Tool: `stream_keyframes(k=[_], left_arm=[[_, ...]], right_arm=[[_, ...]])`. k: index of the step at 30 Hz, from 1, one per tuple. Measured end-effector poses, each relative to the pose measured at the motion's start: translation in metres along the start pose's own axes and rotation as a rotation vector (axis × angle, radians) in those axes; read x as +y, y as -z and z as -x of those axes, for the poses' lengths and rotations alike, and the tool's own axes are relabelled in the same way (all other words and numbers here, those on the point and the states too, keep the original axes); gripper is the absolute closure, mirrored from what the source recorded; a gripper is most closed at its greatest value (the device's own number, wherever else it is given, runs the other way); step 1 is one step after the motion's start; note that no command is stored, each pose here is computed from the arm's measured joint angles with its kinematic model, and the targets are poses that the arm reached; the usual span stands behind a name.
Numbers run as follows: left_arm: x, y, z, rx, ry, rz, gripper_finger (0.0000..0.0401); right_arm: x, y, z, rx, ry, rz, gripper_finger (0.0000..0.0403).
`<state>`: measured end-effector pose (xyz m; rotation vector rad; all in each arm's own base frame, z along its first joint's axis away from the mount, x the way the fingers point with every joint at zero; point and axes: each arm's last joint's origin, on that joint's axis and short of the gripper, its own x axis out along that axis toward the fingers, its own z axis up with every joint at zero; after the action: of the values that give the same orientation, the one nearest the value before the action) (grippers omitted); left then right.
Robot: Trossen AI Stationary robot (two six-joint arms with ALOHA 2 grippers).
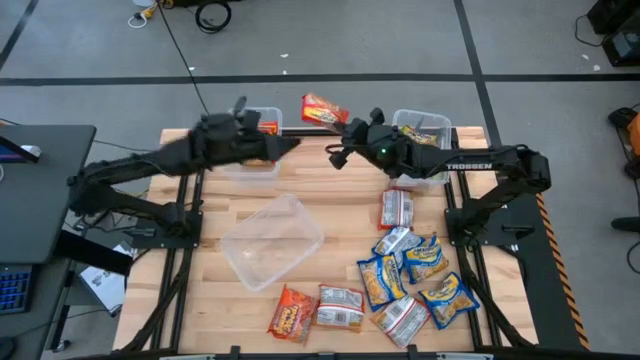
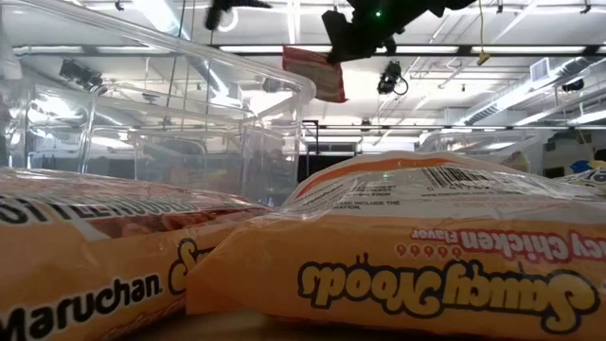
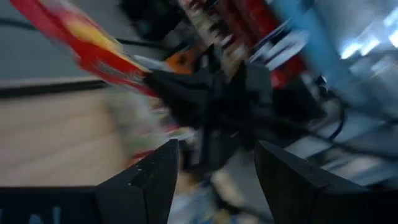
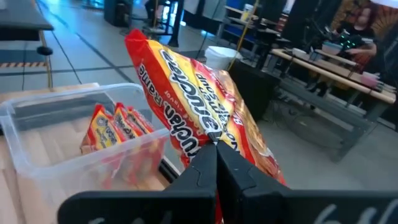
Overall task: Sort Maruchan noodles
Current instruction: Put the orange noodle pack into the top left transparent bin
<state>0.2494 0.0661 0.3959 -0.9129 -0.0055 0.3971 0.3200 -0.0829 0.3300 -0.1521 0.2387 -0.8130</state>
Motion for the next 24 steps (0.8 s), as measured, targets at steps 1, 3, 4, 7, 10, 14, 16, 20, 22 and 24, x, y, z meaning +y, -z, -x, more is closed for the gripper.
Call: stream_keyframes(k=[1,3,4,7,10,14,16,20,22,24], left_arm=[[0.007,0.008,-0.008,-0.017,0.031,0.055,0.0186],[0.023,0.023,-0.026,-0.042,0.071,0.135,0.0186],[0.030,0.029,-0.033,-0.057,0.088,0.171,0.0186],[0.043,0.043,-0.049,-0.127,0.120,0.241,0.0186],[0.049,0.054,-0.062,-0.210,0.072,0.255,0.0186],[0.054,0.059,-0.076,-0.324,0.048,0.277,0.0186],[0.058,0.060,-0.083,-0.365,0.046,0.289,0.0186],[0.064,0.059,-0.092,-0.396,0.068,0.337,0.0185],[0.067,0.059,-0.094,-0.401,0.066,0.346,0.0185],[0.069,0.059,-0.096,-0.399,0.059,0.344,0.0185]], right_arm=[[0.000,0.000,0.000,0.001,0.008,-0.009,0.0401],[0.000,-0.001,0.000,-0.006,0.011,-0.033,0.0401],[0.000,-0.001,0.000,-0.008,0.011,-0.046,0.0401],[0.000,-0.001,0.000,-0.011,0.012,-0.078,0.0402],[0.000,-0.003,0.000,-0.022,0.013,-0.090,0.0402],[0.002,-0.004,0.002,-0.032,0.000,-0.074,0.0402],[0.005,-0.004,0.004,-0.034,-0.010,-0.036,0.0402],[0.008,-0.003,0.006,-0.021,0.003,0.014,0.0402],[0.007,-0.001,0.005,-0.005,0.008,0.026,0.0402],[0.005,0.000,0.004,0.007,0.012,0.028,0.0402]])
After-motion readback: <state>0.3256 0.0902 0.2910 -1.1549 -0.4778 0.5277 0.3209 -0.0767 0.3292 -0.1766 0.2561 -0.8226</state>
